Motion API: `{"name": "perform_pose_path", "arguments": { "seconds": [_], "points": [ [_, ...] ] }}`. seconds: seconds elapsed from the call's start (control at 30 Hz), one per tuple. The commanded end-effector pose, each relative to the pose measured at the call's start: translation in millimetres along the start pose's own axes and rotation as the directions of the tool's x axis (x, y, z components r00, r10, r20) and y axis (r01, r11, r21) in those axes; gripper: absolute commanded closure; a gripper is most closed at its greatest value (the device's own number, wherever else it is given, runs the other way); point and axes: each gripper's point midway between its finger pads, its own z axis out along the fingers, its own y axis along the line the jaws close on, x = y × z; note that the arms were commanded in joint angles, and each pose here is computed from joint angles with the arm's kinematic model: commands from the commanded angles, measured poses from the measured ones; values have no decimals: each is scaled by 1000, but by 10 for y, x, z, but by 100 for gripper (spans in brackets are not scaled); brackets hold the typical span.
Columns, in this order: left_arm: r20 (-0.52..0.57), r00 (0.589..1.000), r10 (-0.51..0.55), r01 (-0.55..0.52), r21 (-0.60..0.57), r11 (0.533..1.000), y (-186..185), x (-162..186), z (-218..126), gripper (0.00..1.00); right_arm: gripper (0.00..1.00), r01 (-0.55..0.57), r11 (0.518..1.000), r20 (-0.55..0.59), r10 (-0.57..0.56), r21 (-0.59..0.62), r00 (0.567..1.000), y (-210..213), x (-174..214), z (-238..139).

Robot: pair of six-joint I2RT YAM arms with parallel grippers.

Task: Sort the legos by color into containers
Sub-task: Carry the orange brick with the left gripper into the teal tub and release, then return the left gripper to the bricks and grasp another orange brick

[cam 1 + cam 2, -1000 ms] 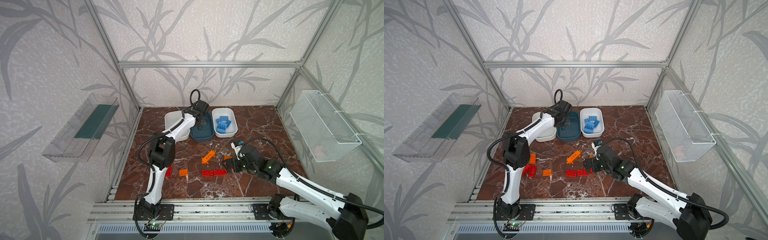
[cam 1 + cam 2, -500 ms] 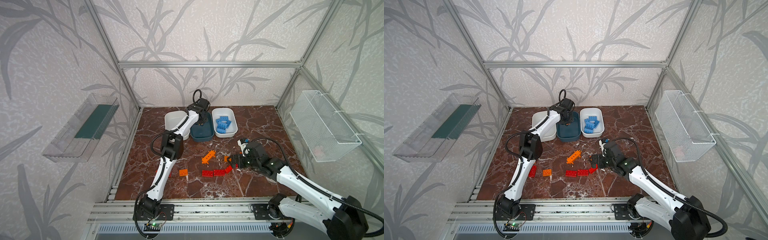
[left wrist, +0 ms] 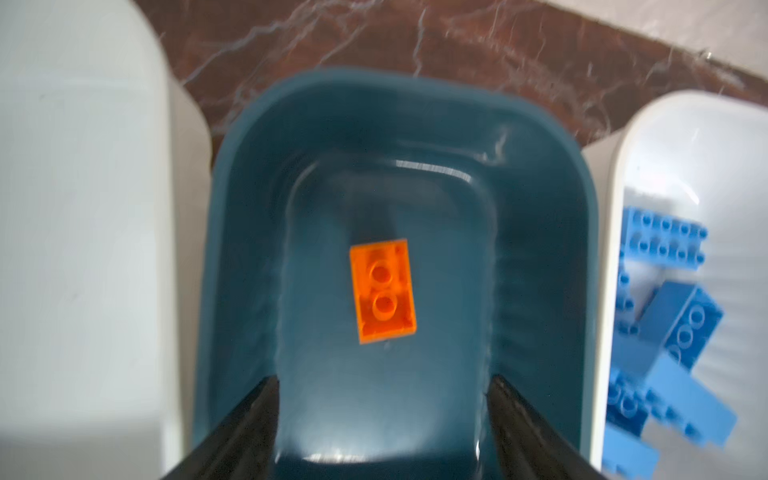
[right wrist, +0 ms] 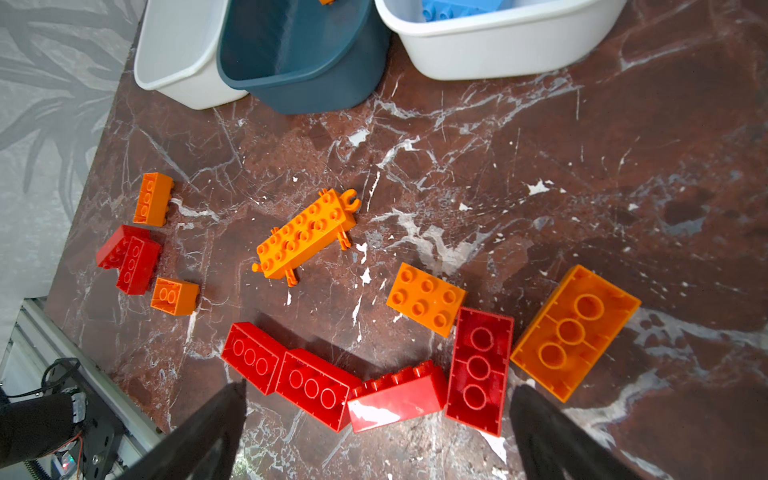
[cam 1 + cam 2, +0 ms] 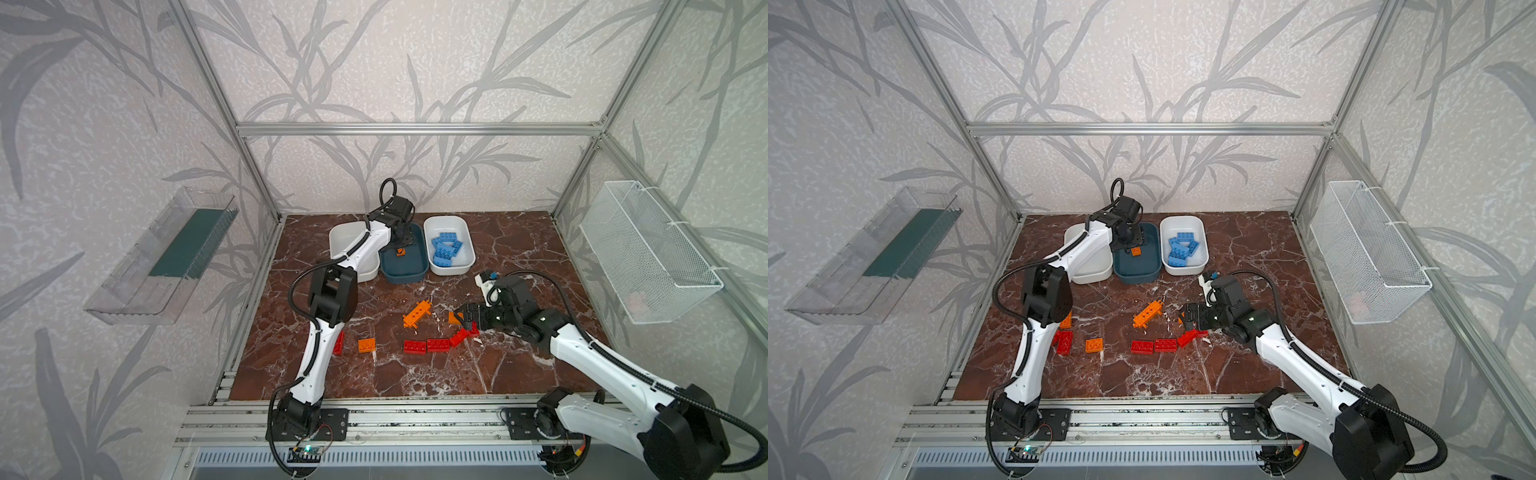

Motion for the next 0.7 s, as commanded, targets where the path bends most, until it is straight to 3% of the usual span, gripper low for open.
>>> {"name": "perform_pose_path", "arguments": {
  "seconds": [0.0, 0.13, 0.33, 0.67],
  "points": [
    [138, 990, -7, 4, 21, 1000, 150, -72, -662, 22, 1, 45, 999, 52, -44, -25, 998, 106, -160, -146],
    [147, 989, -23, 34, -70, 997, 720, 387, -967, 22, 1, 59, 997, 75, -55, -53, 996, 197, -187, -255],
    [114, 992, -63, 92, -270, 959, 1574, 1115, -1064, 22, 1, 98, 990, 58, -92, -99, 994, 466, -73, -238],
    [19, 990, -141, 140, -310, 940, 2062, 1625, -811, 24, 1, 167, 982, -14, -169, -90, 986, 815, 201, -167]
  ]
}}
